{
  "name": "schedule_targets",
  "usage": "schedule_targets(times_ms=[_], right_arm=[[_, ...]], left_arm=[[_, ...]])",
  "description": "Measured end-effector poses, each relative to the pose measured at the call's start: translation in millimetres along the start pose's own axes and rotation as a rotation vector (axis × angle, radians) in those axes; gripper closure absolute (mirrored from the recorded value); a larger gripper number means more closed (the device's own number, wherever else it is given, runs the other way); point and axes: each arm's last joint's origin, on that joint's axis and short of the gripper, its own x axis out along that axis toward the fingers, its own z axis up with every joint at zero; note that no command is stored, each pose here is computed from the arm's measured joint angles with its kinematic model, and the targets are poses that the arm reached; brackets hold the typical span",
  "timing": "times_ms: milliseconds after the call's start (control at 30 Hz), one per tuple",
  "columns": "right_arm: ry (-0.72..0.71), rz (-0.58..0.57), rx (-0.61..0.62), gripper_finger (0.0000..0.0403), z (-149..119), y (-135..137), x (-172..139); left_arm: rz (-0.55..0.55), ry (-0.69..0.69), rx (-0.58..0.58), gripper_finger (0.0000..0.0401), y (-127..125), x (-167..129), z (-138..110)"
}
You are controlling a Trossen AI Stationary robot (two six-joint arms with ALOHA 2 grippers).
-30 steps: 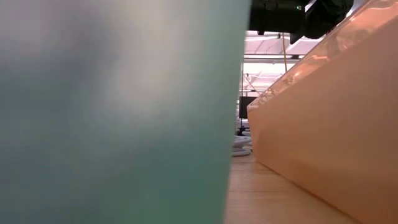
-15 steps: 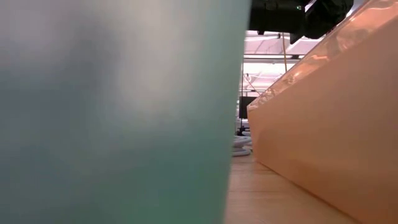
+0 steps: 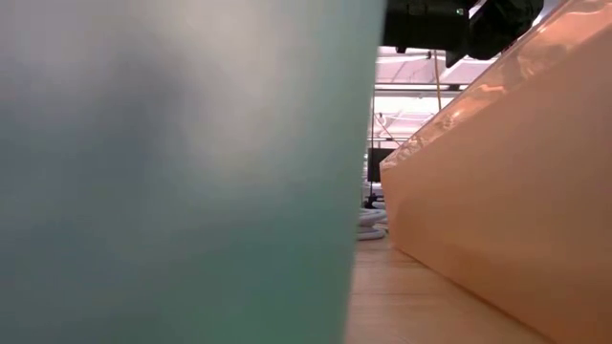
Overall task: Pick & Place USB Port
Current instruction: Put the pink charger cable into the green bin
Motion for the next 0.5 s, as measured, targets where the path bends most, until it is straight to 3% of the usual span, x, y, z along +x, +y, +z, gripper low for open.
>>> schedule_targets(times_ms=[200,367,500], right_arm=[[0.001,0.001,0.003,0.0376,0,0,0],[0.000,0.001,0.007,0.0376,0,0,0],[0.000,-0.001,0.007,0.0376,0,0,0]], left_arm=[[-0.016,0.007,-0.170,0.0377,0,-2,-3],[0.178,0.112,-0.416,0.0383,5,-14,-17],[0.231,0.006,-0.549,0.0384,9,-47,-22]])
